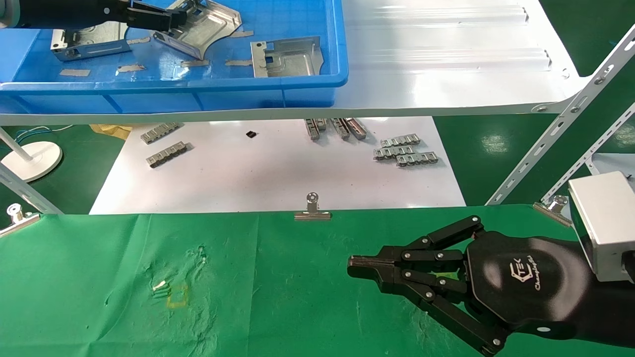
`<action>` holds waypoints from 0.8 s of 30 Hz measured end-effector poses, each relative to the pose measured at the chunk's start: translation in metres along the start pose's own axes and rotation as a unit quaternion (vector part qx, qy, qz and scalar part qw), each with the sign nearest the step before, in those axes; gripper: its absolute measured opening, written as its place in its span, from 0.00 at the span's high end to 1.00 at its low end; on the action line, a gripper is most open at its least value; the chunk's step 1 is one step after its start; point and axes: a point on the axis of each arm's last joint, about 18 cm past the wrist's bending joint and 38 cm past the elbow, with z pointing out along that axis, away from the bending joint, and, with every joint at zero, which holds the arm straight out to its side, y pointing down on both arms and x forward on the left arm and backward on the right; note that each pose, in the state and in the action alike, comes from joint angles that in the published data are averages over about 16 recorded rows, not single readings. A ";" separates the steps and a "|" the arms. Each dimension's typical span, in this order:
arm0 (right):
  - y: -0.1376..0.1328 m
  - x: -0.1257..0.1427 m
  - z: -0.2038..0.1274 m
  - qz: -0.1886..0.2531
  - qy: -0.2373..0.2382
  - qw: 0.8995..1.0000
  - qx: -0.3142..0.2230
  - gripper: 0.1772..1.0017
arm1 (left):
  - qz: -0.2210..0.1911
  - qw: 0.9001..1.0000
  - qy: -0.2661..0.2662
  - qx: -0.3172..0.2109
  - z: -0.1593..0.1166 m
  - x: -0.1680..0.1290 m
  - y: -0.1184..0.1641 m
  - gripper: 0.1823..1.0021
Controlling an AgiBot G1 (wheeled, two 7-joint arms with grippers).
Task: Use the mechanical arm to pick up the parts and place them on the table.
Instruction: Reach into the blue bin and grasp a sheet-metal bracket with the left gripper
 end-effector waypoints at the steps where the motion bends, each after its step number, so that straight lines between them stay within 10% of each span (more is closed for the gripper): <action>1: 0.000 0.000 0.000 0.000 0.000 1.000 0.000 0.98 | -0.002 1.000 -0.005 0.001 0.001 -0.001 0.000 0.12; 24: 0.000 0.000 0.000 0.000 0.000 1.000 0.000 0.98 | -0.031 0.998 -0.045 -0.005 0.019 -0.002 0.007 0.72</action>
